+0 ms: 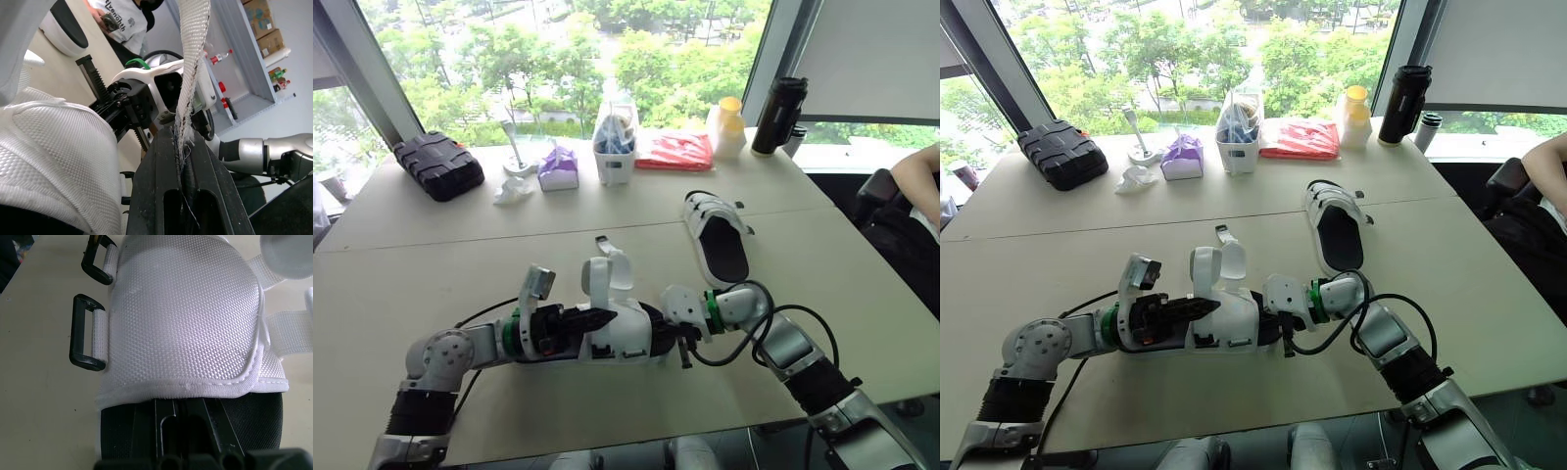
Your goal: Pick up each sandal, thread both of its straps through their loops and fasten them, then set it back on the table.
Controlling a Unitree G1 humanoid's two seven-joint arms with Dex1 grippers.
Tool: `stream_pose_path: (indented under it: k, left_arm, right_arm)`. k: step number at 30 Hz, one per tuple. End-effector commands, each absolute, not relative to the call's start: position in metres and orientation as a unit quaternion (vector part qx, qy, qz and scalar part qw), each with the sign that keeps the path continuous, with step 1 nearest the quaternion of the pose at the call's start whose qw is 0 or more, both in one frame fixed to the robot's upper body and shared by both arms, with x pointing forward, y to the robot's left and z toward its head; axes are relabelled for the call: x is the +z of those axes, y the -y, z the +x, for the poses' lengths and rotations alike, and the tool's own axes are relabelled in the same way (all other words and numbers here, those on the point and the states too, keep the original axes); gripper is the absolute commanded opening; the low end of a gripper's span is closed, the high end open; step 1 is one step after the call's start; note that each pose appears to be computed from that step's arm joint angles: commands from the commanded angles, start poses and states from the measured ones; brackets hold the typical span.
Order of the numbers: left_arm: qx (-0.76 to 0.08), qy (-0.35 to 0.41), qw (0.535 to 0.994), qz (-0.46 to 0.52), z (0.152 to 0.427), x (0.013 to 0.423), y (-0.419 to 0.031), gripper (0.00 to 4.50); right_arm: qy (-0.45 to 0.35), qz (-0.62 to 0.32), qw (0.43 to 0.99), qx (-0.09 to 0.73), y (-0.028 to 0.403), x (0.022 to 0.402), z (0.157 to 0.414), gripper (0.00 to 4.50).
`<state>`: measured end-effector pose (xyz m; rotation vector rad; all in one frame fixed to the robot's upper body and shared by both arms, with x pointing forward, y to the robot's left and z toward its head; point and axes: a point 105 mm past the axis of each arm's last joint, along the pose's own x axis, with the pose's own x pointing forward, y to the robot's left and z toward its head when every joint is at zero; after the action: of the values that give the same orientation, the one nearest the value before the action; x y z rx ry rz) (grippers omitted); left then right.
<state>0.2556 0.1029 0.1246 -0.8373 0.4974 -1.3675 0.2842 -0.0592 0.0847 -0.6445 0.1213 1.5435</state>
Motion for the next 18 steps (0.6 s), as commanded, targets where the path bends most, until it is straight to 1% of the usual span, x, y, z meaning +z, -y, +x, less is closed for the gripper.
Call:
stream_pose_path:
  k: [1,14,18]
  left_arm:
    - [-0.618,-0.207,0.669,-0.356,0.254,0.129,-0.102,0.09]
    - [-0.63,-0.207,0.671,-0.332,0.25,0.121,-0.099,0.09]
    - [-0.63,-0.199,0.685,-0.307,0.25,0.116,-0.098,0.09]
  right_arm:
    - [-0.083,-0.292,0.659,0.688,0.059,0.068,0.278,0.0]
    - [-0.084,-0.294,0.659,0.687,0.061,0.068,0.279,0.0]
    - [-0.084,-0.294,0.659,0.687,0.061,0.068,0.278,0.0]
